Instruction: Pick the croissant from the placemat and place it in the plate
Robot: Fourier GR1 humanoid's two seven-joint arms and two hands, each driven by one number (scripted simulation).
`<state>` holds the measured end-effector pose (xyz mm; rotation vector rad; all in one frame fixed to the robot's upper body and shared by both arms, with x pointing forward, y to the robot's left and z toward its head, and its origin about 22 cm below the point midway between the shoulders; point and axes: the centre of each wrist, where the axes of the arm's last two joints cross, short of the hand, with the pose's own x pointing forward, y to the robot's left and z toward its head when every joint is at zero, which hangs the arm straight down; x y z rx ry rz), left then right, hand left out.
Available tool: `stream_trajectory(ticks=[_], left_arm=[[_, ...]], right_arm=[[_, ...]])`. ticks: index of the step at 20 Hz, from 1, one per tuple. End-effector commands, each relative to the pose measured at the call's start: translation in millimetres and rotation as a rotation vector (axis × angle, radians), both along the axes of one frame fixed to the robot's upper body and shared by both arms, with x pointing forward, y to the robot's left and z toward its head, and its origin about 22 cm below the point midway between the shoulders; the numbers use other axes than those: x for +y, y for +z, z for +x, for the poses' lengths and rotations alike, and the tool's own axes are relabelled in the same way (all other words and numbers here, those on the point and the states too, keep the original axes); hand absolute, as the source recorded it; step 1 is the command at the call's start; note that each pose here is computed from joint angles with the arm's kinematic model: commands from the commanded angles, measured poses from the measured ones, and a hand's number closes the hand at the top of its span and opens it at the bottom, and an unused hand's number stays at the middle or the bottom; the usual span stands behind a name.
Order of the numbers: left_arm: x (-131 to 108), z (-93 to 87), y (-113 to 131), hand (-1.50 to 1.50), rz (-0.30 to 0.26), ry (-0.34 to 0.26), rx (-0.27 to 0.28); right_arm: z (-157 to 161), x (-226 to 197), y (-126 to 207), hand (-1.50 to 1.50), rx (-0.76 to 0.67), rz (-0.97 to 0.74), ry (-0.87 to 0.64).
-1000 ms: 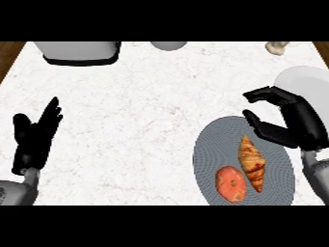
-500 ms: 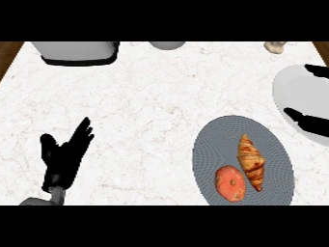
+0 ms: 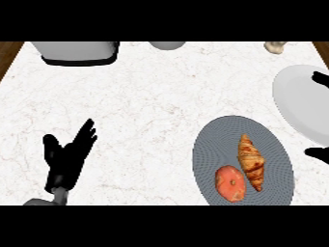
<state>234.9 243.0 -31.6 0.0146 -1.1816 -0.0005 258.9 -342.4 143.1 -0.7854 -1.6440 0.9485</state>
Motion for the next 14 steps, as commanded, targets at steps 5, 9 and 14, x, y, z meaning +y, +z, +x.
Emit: stream_trajectory(ticks=[5, 9, 14], left_arm=[[4, 4.7, -2, 0.0, 0.001, -0.001, 0.007], [-8, 3.0, -7, 0.0, -0.01, -0.017, -0.003], [-3, 11.8, -1, 0.0, -0.005, -0.015, -0.009]], right_arm=[[-17, 47, 29, -1.5, 0.243, -0.318, -0.021], [-19, 97, 10, -1.5, 0.288, -0.391, -0.075], [-19, 127, -12, -1.5, 0.324, -0.409, -0.066]])
